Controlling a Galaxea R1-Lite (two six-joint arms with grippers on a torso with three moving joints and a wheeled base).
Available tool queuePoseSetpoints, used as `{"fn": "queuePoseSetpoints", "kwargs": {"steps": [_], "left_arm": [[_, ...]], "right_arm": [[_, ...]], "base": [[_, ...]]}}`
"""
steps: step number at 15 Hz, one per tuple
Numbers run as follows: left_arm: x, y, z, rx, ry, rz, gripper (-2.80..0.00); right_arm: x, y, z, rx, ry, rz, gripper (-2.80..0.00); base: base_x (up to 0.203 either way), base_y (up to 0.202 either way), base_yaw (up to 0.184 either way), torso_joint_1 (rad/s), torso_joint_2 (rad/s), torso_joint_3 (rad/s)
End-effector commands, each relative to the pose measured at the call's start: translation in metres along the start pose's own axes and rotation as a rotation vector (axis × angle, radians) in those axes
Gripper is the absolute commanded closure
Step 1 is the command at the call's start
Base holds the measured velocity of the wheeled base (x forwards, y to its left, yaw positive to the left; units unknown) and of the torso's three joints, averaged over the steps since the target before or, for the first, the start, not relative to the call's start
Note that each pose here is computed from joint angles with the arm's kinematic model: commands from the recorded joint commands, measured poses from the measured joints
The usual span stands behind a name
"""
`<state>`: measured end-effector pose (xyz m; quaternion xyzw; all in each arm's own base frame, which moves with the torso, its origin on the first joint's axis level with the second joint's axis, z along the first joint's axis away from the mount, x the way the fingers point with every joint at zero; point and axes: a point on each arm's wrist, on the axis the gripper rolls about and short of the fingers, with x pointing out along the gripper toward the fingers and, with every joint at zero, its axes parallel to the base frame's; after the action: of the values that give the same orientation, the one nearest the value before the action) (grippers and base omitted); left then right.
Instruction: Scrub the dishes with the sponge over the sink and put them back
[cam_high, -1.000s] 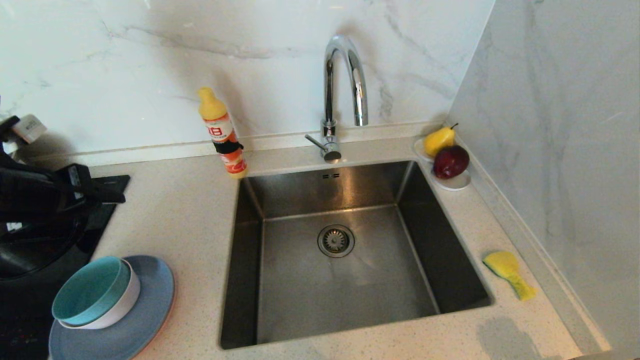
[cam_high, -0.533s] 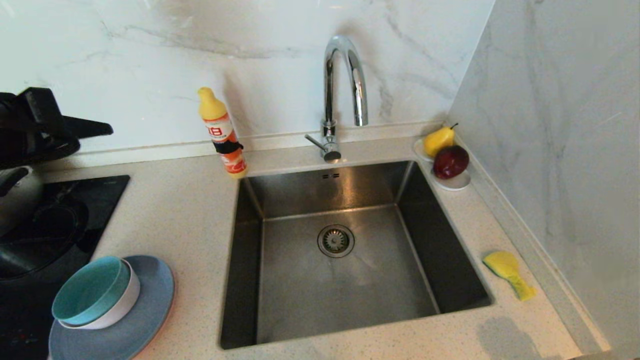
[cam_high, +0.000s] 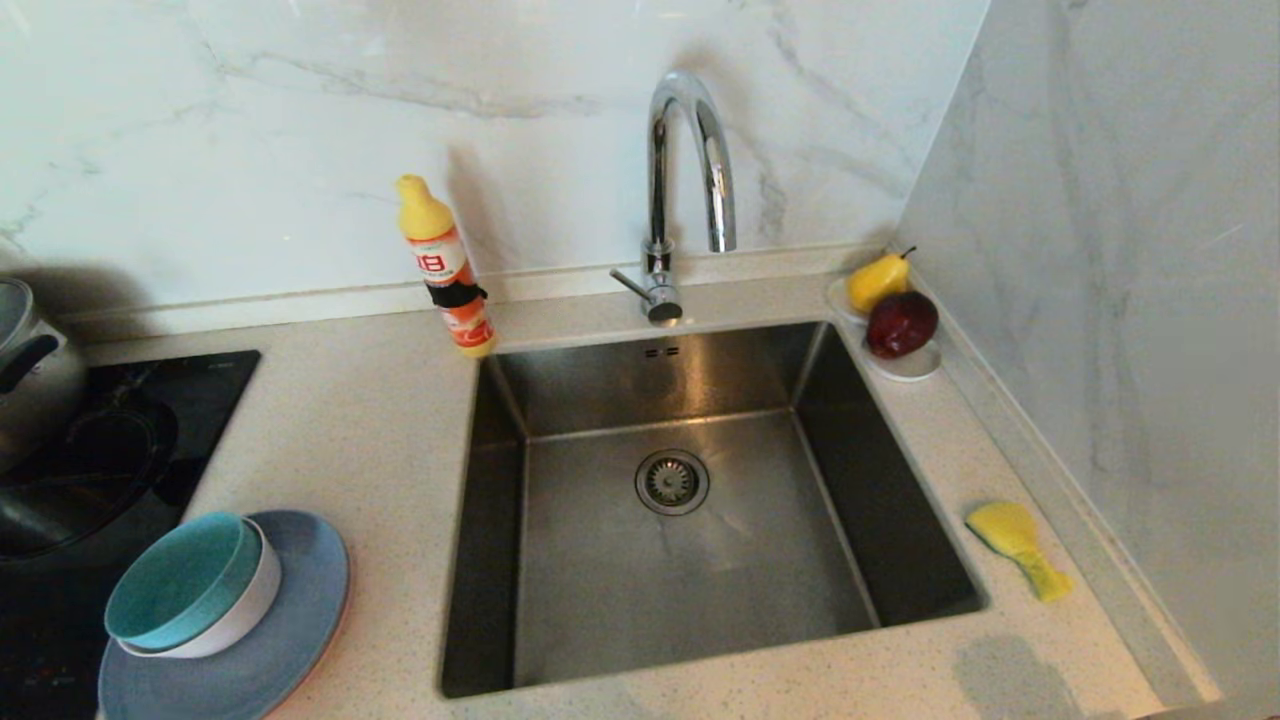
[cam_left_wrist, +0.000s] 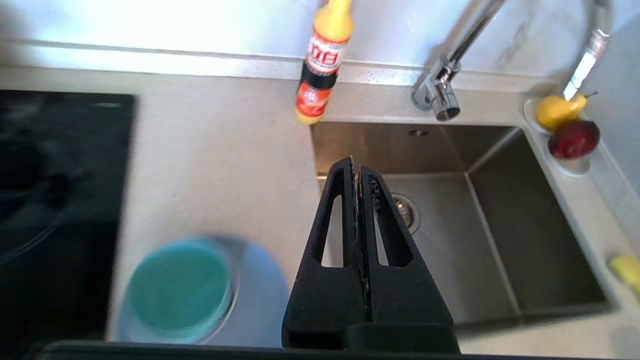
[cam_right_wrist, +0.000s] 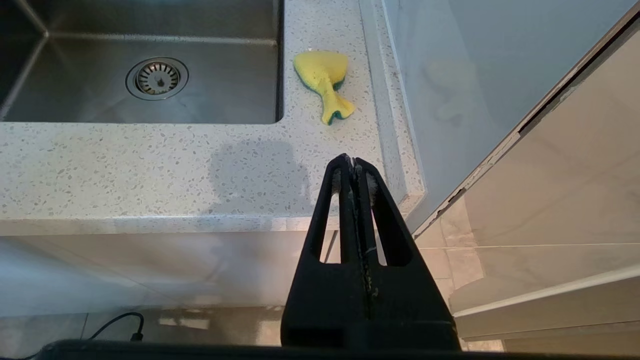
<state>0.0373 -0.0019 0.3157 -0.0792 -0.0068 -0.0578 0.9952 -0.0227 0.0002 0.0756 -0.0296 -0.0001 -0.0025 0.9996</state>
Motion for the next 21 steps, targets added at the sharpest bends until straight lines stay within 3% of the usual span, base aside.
{"fn": "queuePoseSetpoints", "kwargs": {"steps": [1, 3, 5, 7, 9, 11, 13, 16, 21], "left_arm": [[-0.082, -0.008, -0.037, 0.055, -0.155, -0.040, 0.00], [-0.108, -0.005, -0.084, 0.119, -0.128, -0.096, 0.00], [-0.107, 0.003, -0.133, 0.154, -0.036, -0.100, 0.00], [-0.100, 0.012, -0.174, 0.204, 0.039, -0.055, 0.00], [-0.085, 0.023, -0.209, 0.226, 0.120, 0.055, 0.00], [-0.069, 0.030, -0.235, 0.237, 0.103, 0.101, 0.00], [-0.066, 0.032, -0.239, 0.238, 0.046, 0.114, 0.00], [-0.065, 0.032, -0.238, 0.174, 0.029, 0.124, 0.00], [-0.065, 0.032, -0.238, 0.171, 0.029, 0.129, 0.00]], "right_arm": [[0.000, 0.000, 0.000, -0.001, 0.000, 0.001, 0.00], [0.000, 0.000, 0.000, 0.001, 0.000, 0.000, 0.00], [0.000, 0.000, 0.000, 0.001, 0.000, 0.002, 0.00], [0.000, 0.000, 0.000, 0.001, 0.000, 0.000, 0.00], [0.000, 0.000, 0.000, 0.001, 0.000, 0.000, 0.00], [0.000, 0.000, 0.000, 0.001, 0.000, 0.000, 0.00], [0.000, 0.000, 0.000, 0.002, 0.000, 0.002, 0.00], [0.000, 0.000, 0.000, -0.011, 0.002, 0.003, 0.00], [0.000, 0.000, 0.000, 0.014, 0.002, 0.007, 0.00]], "base": [[0.000, 0.000, 0.000, 0.000, 0.00, 0.000], [0.000, 0.000, 0.000, 0.000, 0.00, 0.000], [0.000, 0.000, 0.000, 0.000, 0.00, 0.000], [0.000, 0.000, 0.000, 0.000, 0.00, 0.000], [0.000, 0.000, 0.000, 0.000, 0.00, 0.000], [0.000, 0.000, 0.000, 0.000, 0.00, 0.000], [0.000, 0.000, 0.000, 0.000, 0.00, 0.000], [0.000, 0.000, 0.000, 0.000, 0.00, 0.000], [0.000, 0.000, 0.000, 0.000, 0.00, 0.000]]}}
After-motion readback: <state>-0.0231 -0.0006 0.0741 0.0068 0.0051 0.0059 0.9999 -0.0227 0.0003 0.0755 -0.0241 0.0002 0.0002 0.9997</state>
